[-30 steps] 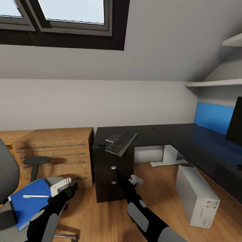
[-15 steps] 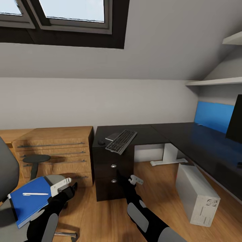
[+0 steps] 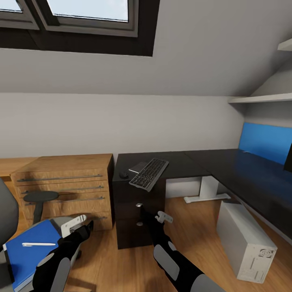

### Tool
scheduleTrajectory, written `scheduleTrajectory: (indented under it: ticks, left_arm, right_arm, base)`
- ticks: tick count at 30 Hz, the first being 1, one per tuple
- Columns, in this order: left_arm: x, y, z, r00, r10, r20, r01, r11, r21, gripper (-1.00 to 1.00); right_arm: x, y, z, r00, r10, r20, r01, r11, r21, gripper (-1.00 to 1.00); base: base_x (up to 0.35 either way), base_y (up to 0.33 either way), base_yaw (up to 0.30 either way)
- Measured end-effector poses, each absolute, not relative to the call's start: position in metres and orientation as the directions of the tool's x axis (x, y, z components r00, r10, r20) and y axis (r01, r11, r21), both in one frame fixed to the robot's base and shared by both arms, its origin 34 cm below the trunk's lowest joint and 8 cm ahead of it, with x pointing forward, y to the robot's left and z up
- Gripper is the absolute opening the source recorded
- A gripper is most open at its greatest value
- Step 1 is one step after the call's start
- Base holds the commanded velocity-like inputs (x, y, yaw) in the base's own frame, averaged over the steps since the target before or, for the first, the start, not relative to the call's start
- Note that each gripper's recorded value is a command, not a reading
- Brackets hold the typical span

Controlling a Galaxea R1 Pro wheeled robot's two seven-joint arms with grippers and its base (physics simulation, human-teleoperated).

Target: In the bedroom, organize the workspace by keeping the computer under the desk, ensuring the monitor is on the desk, placing the keyboard on the desk next to the monitor, placing the mouse on the desk next to the keyboard, moving the folder from the swivel chair onto the desk next to the mouse, stacking the notebook on top of the folder with the pen on top of the notebook, and positioning the swivel chair next to the desk.

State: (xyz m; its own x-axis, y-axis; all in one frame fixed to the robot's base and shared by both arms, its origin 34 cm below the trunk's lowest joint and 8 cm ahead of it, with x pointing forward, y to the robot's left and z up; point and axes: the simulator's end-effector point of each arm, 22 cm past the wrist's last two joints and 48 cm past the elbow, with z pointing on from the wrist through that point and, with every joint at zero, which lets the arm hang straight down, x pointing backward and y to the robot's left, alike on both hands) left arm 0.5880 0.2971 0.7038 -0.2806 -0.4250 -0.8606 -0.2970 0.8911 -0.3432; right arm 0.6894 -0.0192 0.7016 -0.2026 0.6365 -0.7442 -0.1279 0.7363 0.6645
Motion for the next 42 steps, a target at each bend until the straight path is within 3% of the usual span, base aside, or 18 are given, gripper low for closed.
scheduleTrajectory:
  ticks: [42]
  left_arm:
    - [0.5891,0.2902,0.7041,-0.287,-0.420,-0.861,-0.284,0.896,-0.343,1.00]
  right_arm:
    - [0.6904,-0.0226,0.7004,-0.199,0.642,-0.740,-0.113,0.735,0.668,1.00]
  base:
    - [0.070,0.070,0.000]
